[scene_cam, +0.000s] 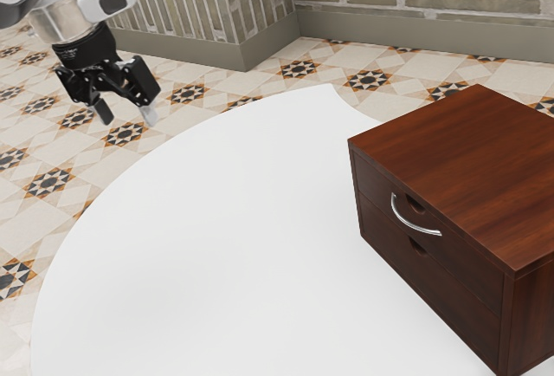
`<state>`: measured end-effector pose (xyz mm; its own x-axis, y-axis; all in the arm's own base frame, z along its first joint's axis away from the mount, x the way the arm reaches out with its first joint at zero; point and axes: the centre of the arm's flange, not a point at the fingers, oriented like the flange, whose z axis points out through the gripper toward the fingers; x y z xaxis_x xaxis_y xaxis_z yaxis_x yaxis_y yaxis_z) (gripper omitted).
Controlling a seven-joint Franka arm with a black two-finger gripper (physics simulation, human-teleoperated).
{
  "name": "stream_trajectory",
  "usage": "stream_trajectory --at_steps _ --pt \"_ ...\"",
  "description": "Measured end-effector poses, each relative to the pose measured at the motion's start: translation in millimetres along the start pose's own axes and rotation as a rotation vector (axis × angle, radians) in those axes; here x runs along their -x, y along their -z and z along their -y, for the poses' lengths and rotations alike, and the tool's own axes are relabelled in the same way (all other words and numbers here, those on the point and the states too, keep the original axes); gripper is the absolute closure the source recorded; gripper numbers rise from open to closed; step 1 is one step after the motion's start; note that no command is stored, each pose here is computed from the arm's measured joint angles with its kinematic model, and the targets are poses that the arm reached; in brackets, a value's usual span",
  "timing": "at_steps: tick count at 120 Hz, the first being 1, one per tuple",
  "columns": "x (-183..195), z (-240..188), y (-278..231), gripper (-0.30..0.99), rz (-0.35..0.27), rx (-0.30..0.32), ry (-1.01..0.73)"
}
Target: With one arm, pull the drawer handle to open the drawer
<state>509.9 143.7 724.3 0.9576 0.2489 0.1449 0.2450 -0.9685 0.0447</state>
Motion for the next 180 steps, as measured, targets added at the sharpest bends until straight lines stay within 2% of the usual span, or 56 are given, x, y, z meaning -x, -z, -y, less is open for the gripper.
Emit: stream_trajectory --at_steps 28,31,39,46,50,65,91,119,139,155,180 --pt "0.8 11.2 3.5 0.03 -0.006 -0.004 0.021" --pt "2.7 11.4 12.1 0.03 -0.021 -0.008 0.021" --pt "17.1 3.9 68.2 0.03 -0.113 -0.038 0.013" --pt "30.2 -17.0 92.6 0.03 -0.139 -0.052 -0.002" --pt "36.2 -36.0 99.2 0.03 -0.141 -0.039 -0.016" --pt "50.3 -101.0 100.7 0.03 -0.107 0.023 0.024" --pt "60.7 -174.8 84.9 0.03 -0.05 0.062 0.205" --pt "52.8 -197.6 60.0 0.03 0.012 0.082 0.413" --pt "65.6 -215.6 4.7 0.03 0.077 0.078 0.508" --pt "86.7 -219.3 -22.7 0.03 0.084 0.114 0.58" --pt "91.4 -240.7 -64.2 0.03 0.055 0.183 0.657"
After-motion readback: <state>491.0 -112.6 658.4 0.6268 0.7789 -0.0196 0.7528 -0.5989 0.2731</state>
